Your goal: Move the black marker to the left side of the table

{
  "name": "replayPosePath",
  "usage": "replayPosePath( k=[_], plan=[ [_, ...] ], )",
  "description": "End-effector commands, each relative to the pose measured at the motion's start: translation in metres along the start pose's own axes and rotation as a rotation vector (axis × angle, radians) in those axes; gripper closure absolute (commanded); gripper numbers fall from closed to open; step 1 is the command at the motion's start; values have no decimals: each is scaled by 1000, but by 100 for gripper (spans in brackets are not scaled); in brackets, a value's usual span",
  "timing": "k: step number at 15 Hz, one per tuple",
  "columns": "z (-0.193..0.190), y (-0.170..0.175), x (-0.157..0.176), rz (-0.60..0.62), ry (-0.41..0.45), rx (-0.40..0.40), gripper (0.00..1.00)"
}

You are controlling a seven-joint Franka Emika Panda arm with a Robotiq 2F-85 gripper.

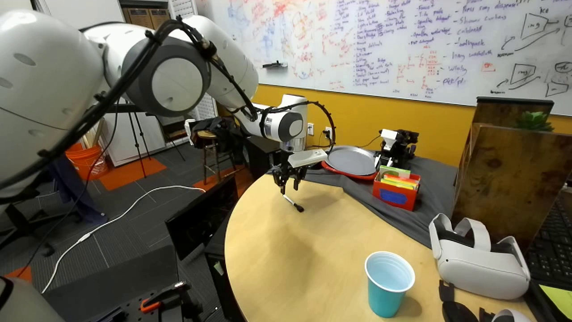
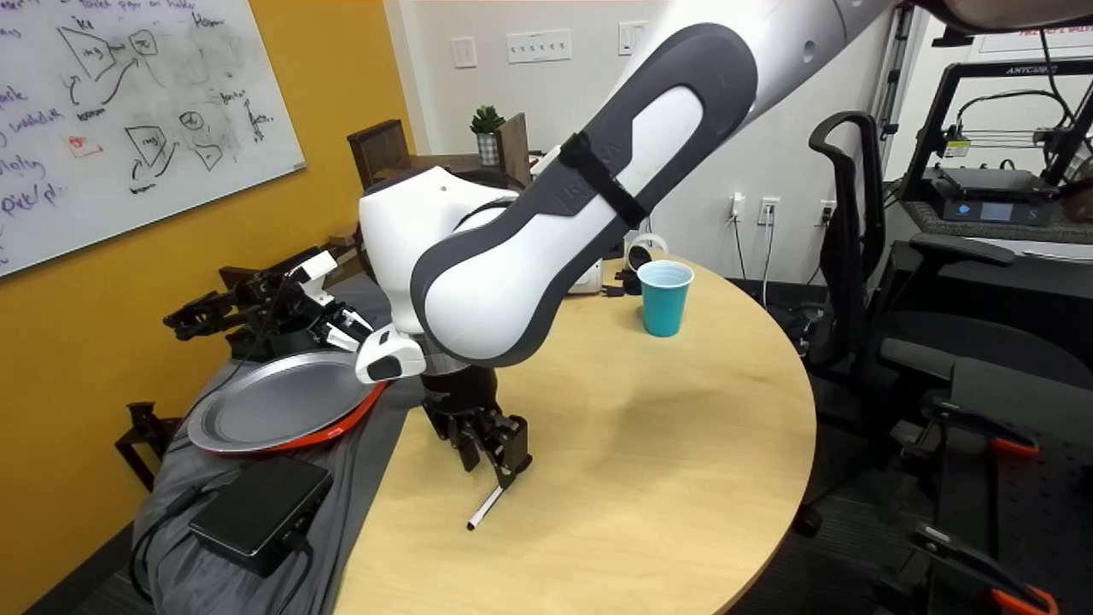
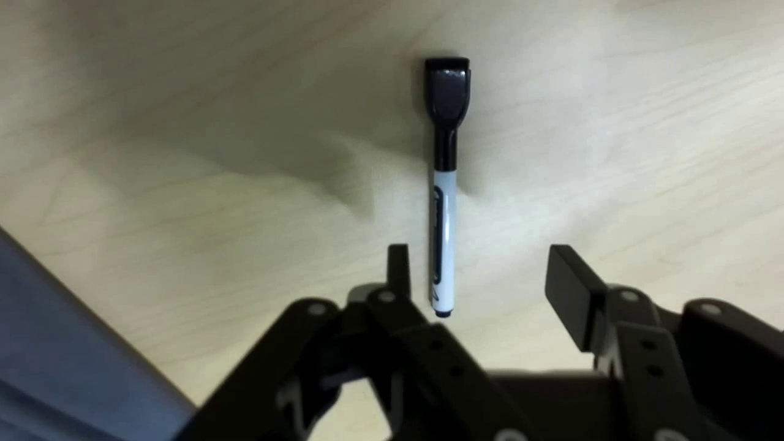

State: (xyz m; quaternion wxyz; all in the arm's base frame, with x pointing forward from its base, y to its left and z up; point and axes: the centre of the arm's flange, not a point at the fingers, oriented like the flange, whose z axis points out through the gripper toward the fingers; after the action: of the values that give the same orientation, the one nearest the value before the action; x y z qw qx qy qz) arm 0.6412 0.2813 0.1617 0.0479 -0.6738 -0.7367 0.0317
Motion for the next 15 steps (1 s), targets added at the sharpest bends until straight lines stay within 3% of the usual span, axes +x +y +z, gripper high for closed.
replayPosePath(
  k=[1,3,9,15],
  plan=[
    [-10,3,-7,18,24,-14,8],
    [-16,2,-13,42,42,-24,0],
    [-48,3,-43,176,122,-127,0],
    [-80,-5,-83,401,208,-252,0]
  ],
)
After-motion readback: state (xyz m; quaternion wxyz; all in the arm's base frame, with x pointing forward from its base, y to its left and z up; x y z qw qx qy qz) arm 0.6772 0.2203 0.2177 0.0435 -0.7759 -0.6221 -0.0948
